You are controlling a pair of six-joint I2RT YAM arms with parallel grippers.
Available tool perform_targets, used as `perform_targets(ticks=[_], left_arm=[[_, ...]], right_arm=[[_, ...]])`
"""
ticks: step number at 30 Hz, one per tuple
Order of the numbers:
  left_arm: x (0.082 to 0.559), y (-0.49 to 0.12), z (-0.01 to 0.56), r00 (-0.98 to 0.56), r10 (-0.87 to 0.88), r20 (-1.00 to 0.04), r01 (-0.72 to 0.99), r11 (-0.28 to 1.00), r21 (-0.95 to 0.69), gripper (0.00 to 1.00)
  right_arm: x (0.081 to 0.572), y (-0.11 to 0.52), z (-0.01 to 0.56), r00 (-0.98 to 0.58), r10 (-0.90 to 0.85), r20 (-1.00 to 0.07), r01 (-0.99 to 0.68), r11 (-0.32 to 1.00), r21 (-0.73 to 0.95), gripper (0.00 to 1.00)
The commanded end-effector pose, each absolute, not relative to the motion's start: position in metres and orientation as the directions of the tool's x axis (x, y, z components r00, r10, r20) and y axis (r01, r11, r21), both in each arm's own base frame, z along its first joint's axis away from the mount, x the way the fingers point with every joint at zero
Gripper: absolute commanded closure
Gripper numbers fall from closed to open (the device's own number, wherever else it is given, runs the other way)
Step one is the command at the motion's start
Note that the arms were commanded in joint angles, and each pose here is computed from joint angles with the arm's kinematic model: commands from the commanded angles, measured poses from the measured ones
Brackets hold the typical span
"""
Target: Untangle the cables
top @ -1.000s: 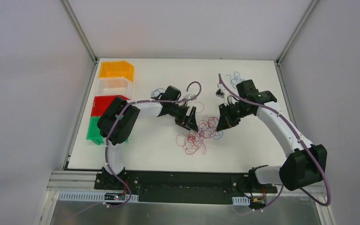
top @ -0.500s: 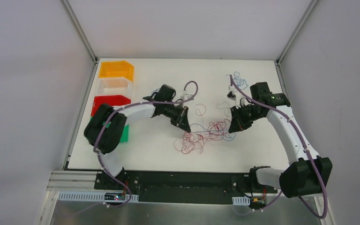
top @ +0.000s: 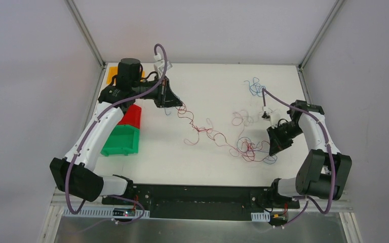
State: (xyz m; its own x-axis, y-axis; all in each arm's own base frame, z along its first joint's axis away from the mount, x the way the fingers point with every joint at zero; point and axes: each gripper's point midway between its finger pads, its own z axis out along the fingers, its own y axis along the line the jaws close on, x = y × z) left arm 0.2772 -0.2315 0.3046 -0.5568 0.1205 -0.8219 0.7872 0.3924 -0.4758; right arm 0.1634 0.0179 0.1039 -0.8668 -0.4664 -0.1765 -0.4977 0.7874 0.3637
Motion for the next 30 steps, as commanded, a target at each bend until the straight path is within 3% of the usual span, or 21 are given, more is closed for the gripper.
perform_targets(ticks=[1, 20, 30], left_arm=[[0.266, -0.223, 0.334, -0.551, 0.091, -0.830, 0.790, 0.379, -0.483, 1.00], [0.336, -0.147, 0.549, -0.202, -0.257, -0.945, 0.791, 0.527, -0.312, 1.00], [0.342, -0.133, 0.564, -0.165, -0.300, -0.940, 0.789, 0.532, -0.308, 1.00]], right_arm=[[0.159, 0.012, 0.095, -0.839, -0.521, -0.157, -0.539, 0.758, 0.367, 1.00], [0.187, -0.034, 0.032, -0.824, -0.565, -0.037, -0.559, 0.802, 0.211, 1.00], [0.207, -0.042, 0.030, -0.834, -0.550, -0.030, -0.546, 0.817, 0.186, 1.00]])
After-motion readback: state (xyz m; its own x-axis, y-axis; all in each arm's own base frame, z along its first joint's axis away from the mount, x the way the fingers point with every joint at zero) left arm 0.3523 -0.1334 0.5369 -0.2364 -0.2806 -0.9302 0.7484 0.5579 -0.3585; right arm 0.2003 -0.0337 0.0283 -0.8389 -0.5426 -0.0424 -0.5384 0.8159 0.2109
